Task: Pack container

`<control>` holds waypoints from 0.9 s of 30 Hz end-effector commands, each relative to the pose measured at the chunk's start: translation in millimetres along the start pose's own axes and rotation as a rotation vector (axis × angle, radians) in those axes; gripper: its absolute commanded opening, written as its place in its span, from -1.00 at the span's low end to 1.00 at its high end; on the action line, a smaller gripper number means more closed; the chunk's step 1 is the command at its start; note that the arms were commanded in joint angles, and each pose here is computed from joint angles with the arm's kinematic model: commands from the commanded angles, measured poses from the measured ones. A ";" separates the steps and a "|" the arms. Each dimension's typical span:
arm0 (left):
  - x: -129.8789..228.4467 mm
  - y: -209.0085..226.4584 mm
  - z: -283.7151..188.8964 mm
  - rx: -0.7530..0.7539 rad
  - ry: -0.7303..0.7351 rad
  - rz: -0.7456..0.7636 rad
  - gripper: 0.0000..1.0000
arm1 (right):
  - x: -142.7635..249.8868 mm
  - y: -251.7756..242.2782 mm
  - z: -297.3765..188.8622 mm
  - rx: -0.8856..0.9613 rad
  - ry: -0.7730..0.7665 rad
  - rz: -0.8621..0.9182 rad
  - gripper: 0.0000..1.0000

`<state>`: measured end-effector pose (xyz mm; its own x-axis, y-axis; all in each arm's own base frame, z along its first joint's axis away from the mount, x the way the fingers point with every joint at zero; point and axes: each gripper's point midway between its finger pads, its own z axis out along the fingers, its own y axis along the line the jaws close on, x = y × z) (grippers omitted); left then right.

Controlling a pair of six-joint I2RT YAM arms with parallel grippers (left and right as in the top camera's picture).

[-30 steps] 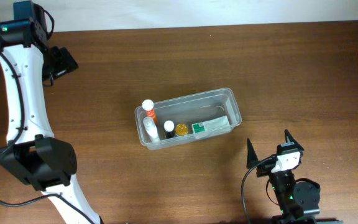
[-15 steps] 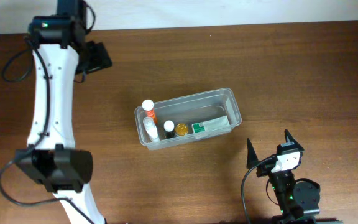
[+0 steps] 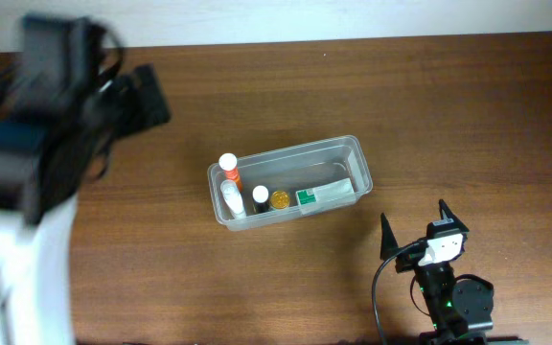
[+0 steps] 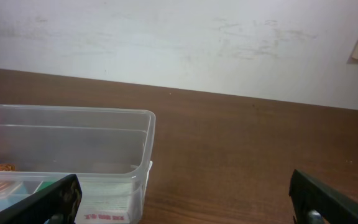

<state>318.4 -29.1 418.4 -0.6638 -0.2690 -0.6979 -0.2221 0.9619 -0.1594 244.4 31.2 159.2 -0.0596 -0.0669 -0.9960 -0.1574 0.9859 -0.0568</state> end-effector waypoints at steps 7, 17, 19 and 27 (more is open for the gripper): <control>60.5 53.0 -146.9 0.118 -0.235 -0.042 0.99 | 2.1 -5.2 -0.4 0.027 0.004 -0.003 0.97; 171.1 97.5 -151.8 0.139 -0.225 -0.054 0.99 | 2.1 -5.2 -0.4 0.027 0.004 -0.003 0.97; 195.0 104.3 -133.6 0.128 -0.201 -0.067 0.99 | 2.1 -5.2 -0.4 0.027 0.004 -0.003 0.97; 208.1 93.7 -52.2 0.170 -0.297 -0.085 0.99 | 2.0 -5.2 -0.4 0.027 0.003 -0.003 0.96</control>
<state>105.9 6.5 323.7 -0.4033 -0.3366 -0.8509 -0.1275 0.9415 -0.3119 244.6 29.3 159.0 -0.0610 -0.0674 -0.9959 -0.1462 0.9876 -0.0578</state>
